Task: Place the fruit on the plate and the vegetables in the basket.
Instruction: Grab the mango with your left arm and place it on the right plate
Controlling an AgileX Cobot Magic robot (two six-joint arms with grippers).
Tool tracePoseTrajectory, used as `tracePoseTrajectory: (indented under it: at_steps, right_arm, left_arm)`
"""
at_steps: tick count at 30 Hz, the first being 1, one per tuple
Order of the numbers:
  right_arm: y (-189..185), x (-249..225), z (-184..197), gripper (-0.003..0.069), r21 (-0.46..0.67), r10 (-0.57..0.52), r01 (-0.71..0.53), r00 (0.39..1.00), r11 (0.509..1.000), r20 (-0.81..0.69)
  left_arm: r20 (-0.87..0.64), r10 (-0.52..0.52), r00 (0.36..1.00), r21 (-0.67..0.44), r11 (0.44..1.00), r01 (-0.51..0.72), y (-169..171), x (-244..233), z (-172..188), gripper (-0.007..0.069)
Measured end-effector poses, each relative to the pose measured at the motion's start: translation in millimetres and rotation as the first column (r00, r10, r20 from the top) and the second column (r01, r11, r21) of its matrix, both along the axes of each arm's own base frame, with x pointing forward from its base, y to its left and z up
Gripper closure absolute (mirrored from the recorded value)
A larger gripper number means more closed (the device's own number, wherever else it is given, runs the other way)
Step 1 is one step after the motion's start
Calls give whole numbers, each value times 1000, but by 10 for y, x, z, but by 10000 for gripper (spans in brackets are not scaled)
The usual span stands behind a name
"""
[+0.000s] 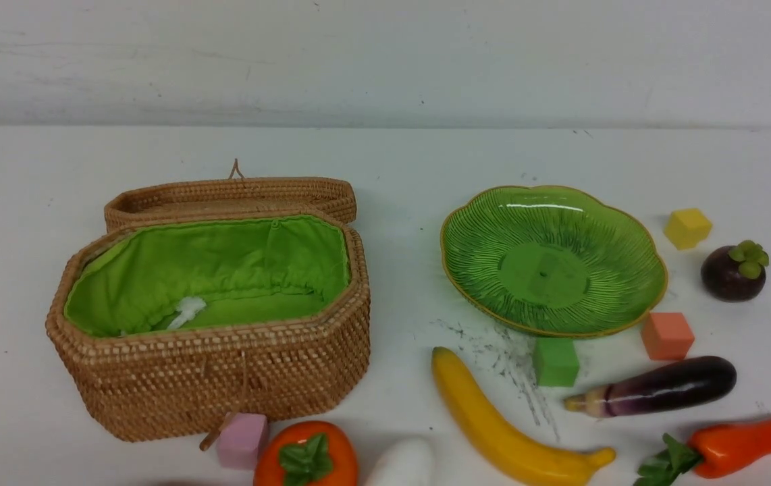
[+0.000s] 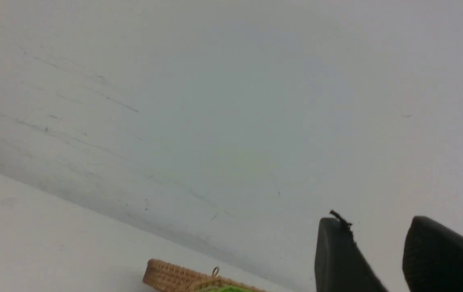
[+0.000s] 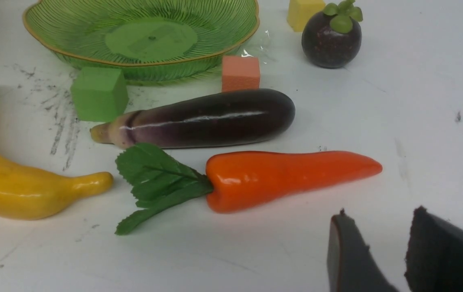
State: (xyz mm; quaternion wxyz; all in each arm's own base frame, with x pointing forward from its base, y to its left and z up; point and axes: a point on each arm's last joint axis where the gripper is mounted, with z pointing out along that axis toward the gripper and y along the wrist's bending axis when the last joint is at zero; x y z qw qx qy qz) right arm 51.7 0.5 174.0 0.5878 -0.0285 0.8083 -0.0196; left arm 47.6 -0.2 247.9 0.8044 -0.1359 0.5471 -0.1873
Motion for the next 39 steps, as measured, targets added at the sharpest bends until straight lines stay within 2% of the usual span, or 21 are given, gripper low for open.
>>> tracePoseTrajectory:
  at_steps: [5,7,9,12,13,15,16,18,20,21,22,25,27,29,30,35,39]
  right_arm:
    - [0,0,0,414,0,0,0,1000,1000,0]
    - [0,0,0,414,0,0,0,1000,1000,0]
    - [0,0,0,414,0,0,0,1000,1000,0]
    - [0,0,0,414,0,0,0,1000,1000,0]
    - [0,0,0,414,0,0,0,1000,1000,0]
    - [0,0,0,414,0,0,0,1000,1000,0]
    - [0,0,0,414,0,0,0,1000,1000,0]
    - [0,0,0,414,0,0,0,1000,1000,0]
    - [0,0,0,414,0,0,0,1000,1000,0]
    - [0,0,0,414,0,0,0,1000,1000,0]
    - [0,0,0,414,0,0,0,1000,1000,0]
    - [0,0,0,414,0,0,0,1000,1000,0]
    - [0,0,0,414,0,0,0,1000,1000,0]
    - [0,0,0,414,-1,0,0,1000,1000,0]
    - [0,0,0,414,-1,0,0,1000,1000,0]
    - [0,0,0,414,-1,0,0,1000,1000,0]
    - [0,0,0,414,-1,0,0,1000,1000,0]
  left_arm:
    - [-6,-29,1000,-118,993,29,11,-65,622,386]
    - [-116,-24,993,-162,987,5,29,-41,927,386]
    - [-276,-9,961,-169,985,-39,50,60,1055,386]
    - [-548,36,835,-110,987,-115,64,256,1069,386]
    - [-648,3,762,-76,995,-68,51,342,1026,386]
    - [-730,-16,683,-30,1000,-9,3,455,952,386]
    - [-774,-36,632,7,998,66,-62,535,898,386]
    - [-803,-43,595,59,987,152,-135,606,853,386]
    - [-824,-59,564,126,951,283,-258,662,811,386]
    - [-825,-60,562,130,948,292,-267,666,808,386]
    - [-835,-76,545,145,925,351,-335,678,789,386]
    - [-856,-102,507,141,898,417,-428,676,752,386]
    - [-887,-125,445,102,886,452,-482,642,703,386]
    - [-905,-136,402,61,896,440,-486,622,676,386]
    - [-925,-143,351,9,917,399,-476,592,645,386]
    - [-965,-181,188,-153,976,156,-424,492,555,386]
    - [-972,-196,131,-191,980,55,-406,448,524,380]
